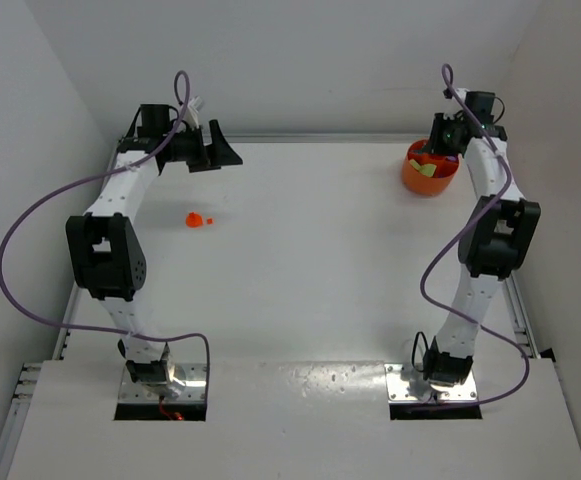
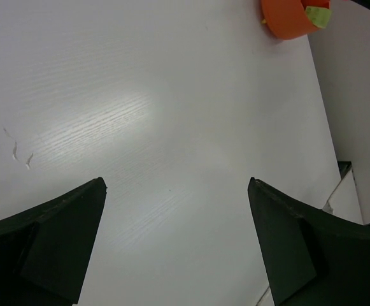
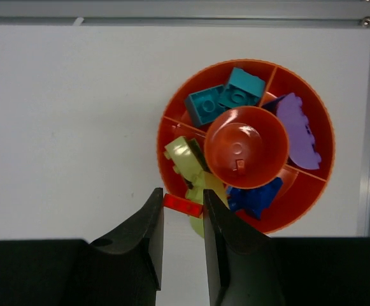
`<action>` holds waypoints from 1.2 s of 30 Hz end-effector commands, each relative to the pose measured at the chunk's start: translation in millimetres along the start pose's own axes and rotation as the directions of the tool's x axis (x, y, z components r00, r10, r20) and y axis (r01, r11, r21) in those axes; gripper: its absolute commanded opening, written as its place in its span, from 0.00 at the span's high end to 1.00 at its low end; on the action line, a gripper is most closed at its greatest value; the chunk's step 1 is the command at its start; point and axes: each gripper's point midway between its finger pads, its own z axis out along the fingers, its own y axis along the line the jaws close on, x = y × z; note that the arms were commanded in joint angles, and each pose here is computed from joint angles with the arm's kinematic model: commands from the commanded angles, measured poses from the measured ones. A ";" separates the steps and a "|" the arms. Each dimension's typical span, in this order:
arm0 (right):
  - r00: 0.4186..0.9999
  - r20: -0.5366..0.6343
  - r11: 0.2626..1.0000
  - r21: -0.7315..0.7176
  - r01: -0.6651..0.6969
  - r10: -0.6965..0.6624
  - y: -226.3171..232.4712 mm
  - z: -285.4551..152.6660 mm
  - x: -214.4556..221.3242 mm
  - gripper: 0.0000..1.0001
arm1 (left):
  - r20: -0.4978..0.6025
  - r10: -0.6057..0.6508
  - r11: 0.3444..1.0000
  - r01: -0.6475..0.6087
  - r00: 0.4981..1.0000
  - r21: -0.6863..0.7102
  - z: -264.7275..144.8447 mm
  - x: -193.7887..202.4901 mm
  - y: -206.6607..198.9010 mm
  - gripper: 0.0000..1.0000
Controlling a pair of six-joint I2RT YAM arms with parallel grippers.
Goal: Sort the legos into containers by color
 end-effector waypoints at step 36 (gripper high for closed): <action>0.993 0.112 0.986 0.155 -0.057 0.040 -51.8 28.8 -35.8 0.68 | 0.030 -0.001 0.962 0.009 1.000 -0.272 -29.2 -1.8 57.1 0.00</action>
